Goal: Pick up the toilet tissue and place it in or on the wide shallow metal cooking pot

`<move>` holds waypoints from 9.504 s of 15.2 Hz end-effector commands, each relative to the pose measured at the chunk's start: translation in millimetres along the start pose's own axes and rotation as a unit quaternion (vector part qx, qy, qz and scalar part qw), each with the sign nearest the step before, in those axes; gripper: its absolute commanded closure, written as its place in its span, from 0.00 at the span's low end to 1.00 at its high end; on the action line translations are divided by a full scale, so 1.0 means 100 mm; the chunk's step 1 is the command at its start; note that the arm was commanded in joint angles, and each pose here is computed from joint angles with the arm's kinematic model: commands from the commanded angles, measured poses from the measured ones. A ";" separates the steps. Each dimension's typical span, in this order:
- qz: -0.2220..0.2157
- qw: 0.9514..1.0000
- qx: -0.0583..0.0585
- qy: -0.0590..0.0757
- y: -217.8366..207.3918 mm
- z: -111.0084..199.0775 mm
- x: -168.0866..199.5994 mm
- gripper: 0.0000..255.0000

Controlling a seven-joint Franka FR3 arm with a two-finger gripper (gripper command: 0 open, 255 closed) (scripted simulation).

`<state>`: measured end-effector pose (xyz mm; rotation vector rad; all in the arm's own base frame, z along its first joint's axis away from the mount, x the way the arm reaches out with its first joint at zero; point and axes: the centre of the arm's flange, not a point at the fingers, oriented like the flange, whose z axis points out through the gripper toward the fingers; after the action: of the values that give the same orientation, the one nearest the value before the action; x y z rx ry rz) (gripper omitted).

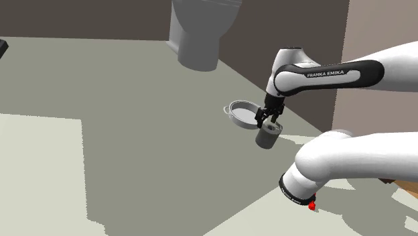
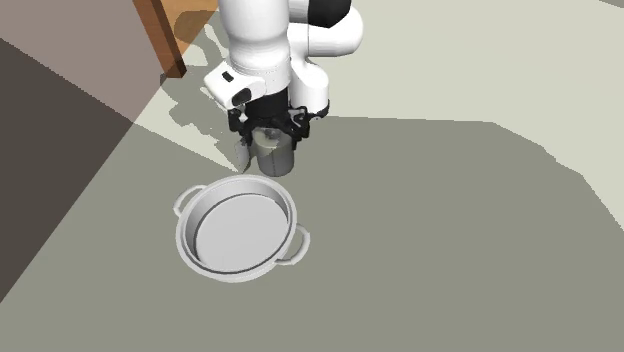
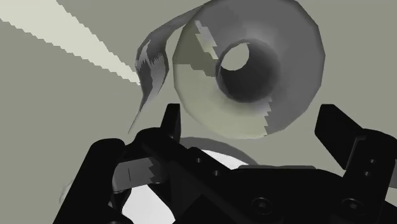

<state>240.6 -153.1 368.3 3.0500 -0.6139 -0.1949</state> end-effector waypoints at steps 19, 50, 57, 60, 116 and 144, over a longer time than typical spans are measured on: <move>-0.001 1.000 -0.001 0.001 -0.01 0.24 0.01 1.00; -0.001 1.000 -0.001 0.001 0.15 -1.13 0.63 1.00; -0.001 1.000 -0.001 0.001 0.27 -1.35 1.52 1.00; -0.001 1.000 -0.001 0.001 0.29 -1.28 1.66 1.00; -0.176 0.909 0.212 -0.313 1.42 0.21 3.25 1.00; -0.177 0.909 0.212 -0.312 1.47 -1.12 3.05 0.00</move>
<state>477.9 -406.6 450.8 3.4711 -0.0894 -1.2356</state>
